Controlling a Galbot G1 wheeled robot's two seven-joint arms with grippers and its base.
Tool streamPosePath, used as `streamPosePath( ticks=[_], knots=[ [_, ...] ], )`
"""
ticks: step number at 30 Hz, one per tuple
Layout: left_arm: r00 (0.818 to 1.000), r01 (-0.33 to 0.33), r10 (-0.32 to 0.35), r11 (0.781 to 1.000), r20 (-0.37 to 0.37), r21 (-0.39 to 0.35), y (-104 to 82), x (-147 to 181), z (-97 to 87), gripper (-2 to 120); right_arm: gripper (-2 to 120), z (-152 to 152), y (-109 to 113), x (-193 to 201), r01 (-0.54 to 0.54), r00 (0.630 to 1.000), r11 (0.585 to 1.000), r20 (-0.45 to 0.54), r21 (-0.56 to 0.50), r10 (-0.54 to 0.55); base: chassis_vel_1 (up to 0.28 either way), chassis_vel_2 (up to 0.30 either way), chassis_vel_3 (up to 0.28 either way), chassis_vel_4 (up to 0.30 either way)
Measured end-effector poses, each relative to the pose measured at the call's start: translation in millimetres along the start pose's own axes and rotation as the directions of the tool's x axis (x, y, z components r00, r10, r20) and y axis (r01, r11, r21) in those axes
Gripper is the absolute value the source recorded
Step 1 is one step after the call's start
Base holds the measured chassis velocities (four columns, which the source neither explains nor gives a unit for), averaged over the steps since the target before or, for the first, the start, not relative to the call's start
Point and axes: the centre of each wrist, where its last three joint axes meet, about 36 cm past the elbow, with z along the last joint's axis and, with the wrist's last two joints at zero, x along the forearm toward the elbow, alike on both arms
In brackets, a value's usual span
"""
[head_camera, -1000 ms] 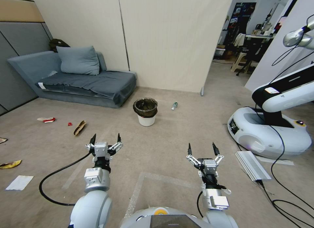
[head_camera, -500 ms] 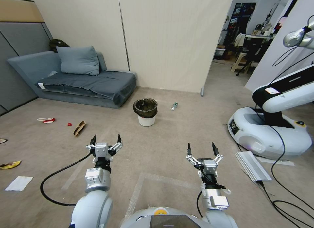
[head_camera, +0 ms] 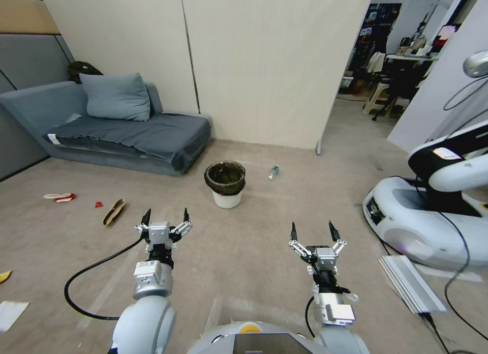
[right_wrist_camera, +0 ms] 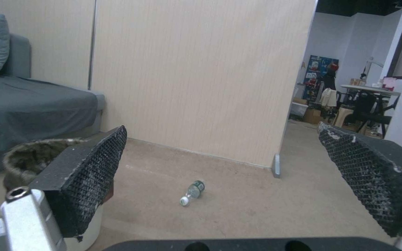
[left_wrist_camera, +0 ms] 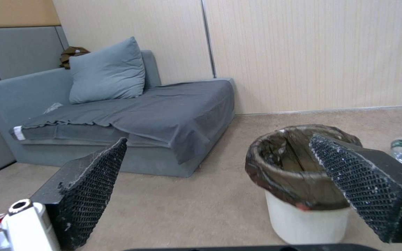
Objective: Pick up the trash bin, then pick up the garbage from the floor and place it into the trash bin.
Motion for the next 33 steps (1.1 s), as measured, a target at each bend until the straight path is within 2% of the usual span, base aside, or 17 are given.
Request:
streamPosePath(
  ticks=[26,33],
  knots=[
    [1.0,0.001,-0.001,1.0,-0.003,-0.006,-1.5,0.0,1.6,100,100,5.7,2.3,0.7,0.013,1.0,1.0,-0.005,-0.007,-0.013,-0.247,0.252,0.253,-0.26],
    [1.0,0.0,0.0,1.0,-0.004,-0.006,-2.0,-0.1,2.2,100,100,6.7,2.6,0.9,0.02,1.0,1.0,0.004,-0.008,-0.02,-0.117,0.098,0.101,-0.097]
  ],
)
